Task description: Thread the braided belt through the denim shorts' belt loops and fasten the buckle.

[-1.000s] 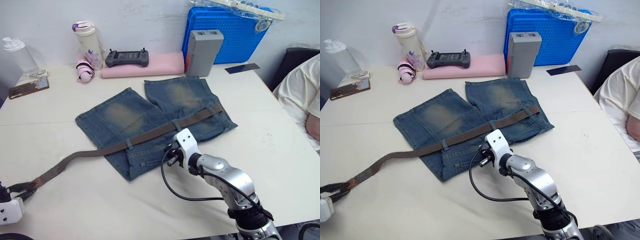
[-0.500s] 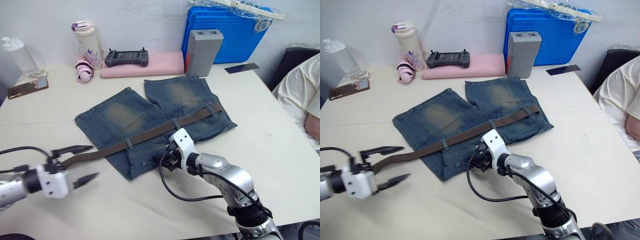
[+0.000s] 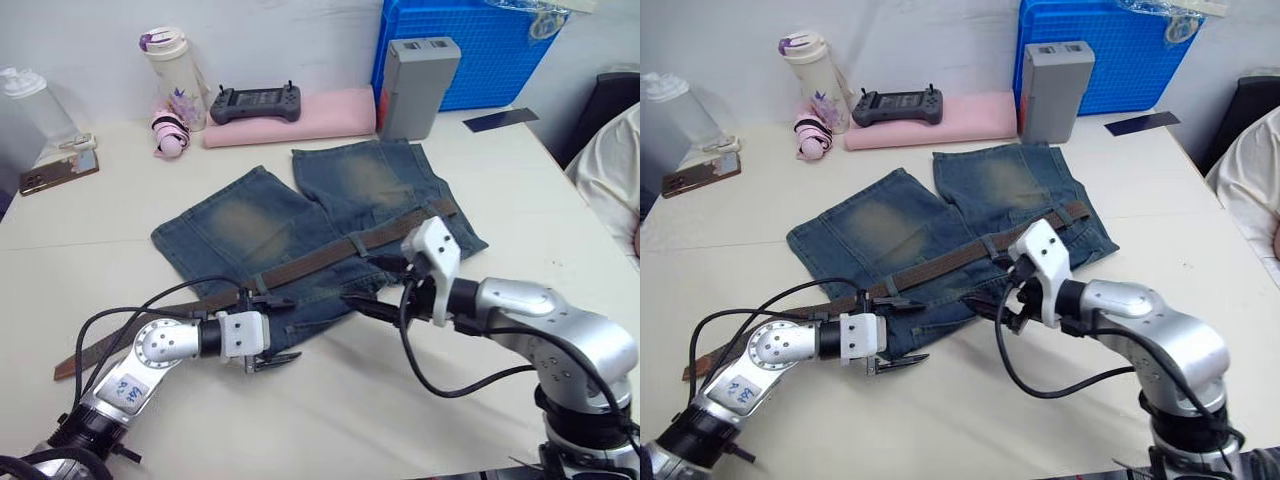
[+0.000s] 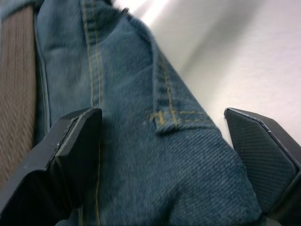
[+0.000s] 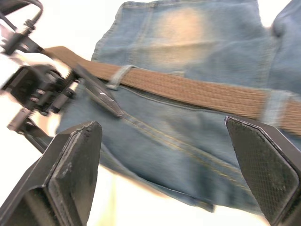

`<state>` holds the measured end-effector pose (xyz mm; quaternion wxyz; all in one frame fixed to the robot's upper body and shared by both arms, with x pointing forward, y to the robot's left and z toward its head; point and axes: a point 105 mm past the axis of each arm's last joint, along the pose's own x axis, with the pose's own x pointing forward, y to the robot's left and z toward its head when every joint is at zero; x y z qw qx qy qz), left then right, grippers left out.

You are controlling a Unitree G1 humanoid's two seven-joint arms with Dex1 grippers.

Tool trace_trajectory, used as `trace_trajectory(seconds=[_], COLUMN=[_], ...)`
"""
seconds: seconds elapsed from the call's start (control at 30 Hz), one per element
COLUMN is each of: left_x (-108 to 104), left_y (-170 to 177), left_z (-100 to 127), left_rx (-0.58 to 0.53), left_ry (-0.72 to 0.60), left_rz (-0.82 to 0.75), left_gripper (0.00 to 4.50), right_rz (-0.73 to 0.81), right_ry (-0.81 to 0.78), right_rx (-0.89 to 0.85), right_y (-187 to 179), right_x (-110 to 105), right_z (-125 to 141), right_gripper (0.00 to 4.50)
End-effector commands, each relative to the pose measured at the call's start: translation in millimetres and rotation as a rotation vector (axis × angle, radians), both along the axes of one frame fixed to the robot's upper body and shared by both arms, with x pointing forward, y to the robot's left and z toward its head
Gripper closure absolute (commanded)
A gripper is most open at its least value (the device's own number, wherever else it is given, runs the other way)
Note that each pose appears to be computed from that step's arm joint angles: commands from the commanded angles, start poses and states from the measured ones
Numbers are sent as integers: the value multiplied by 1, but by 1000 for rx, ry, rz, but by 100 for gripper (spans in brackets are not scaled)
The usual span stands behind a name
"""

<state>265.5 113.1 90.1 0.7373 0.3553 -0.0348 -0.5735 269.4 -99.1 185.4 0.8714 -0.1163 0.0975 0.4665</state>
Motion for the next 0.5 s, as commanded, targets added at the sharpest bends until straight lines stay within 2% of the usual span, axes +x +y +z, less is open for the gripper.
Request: trace_trajectory(seconds=[0.03, 0.13, 0.27, 0.37, 0.5], left_x=[10, 20, 35, 35, 24], left_y=[25, 37, 77, 102, 139], left_z=[-28, -28, -17, -7, -2], left_rx=[144, 179, 232, 242, 288], left_ry=[29, 2, -50, -79, -75], left_rz=[69, 111, 235, 291, 336], left_gripper=[82, 207, 380, 380, 380], right_rz=[-36, -45, 7, 55, 83], right_ry=[-148, -226, -379, -453, -567], right_rx=[-188, -354, -581, -701, -761], right_y=[-31, -53, -70, -74, -65], right_x=[11, 22, 37, 43, 58], right_z=[3, -8, -22, -36, -44], right_gripper=[0, 0, 0, 0, 0])
